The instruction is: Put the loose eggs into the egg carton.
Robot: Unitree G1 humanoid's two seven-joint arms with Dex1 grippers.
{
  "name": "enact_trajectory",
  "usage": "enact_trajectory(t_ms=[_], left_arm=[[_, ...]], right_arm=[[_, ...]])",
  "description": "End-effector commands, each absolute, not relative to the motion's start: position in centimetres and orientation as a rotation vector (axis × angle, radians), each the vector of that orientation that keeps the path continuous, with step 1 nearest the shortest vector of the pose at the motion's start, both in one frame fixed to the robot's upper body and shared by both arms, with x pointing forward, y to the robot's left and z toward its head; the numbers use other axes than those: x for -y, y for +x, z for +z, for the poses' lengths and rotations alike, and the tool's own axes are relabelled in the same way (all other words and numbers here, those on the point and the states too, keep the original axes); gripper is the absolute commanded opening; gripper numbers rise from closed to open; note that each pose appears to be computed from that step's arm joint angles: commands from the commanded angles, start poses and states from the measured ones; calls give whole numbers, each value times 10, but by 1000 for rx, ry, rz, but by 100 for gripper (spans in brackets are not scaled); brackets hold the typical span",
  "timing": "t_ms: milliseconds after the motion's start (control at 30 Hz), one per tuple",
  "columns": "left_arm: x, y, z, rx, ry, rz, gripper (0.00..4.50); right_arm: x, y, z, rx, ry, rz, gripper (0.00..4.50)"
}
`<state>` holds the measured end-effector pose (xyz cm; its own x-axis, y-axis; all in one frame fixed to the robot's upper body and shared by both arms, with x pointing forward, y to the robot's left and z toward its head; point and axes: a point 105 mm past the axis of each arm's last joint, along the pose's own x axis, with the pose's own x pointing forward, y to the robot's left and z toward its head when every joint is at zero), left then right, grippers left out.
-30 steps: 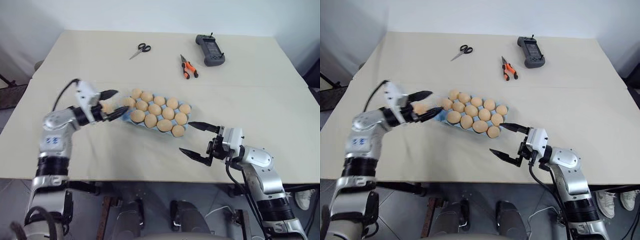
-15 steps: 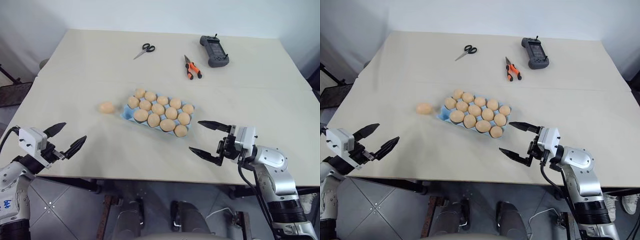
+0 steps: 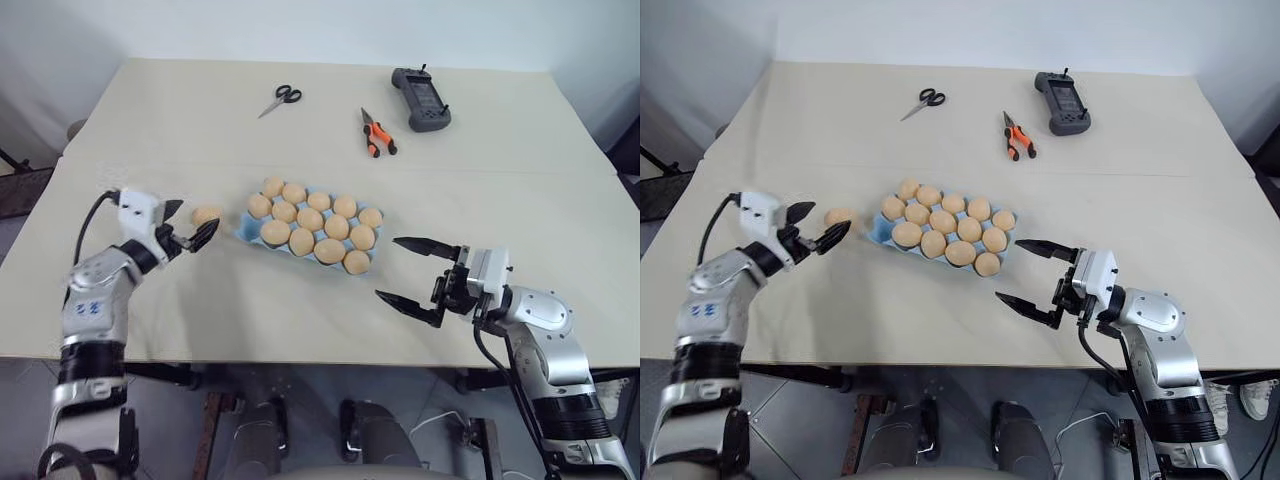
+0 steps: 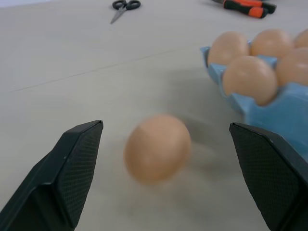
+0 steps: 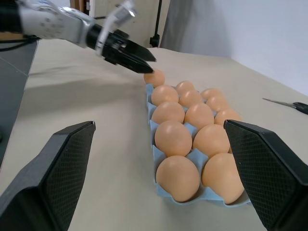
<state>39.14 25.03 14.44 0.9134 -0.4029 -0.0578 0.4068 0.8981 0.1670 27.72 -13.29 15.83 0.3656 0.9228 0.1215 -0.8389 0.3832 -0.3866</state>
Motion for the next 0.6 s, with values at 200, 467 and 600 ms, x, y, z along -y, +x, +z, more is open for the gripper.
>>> enact_trajectory(t_ms=[200,467,600], left_arm=[[-249,420,140,-55,213,-383,448],[-244,421,141,-39,205,-444,227],[-224,417,169,93,188,-564,201]], right_arm=[[131,271,165,387,-273,1116,450],[130,271,164,390,-270,1104,450],[129,272,165,393,-268,1105,450]])
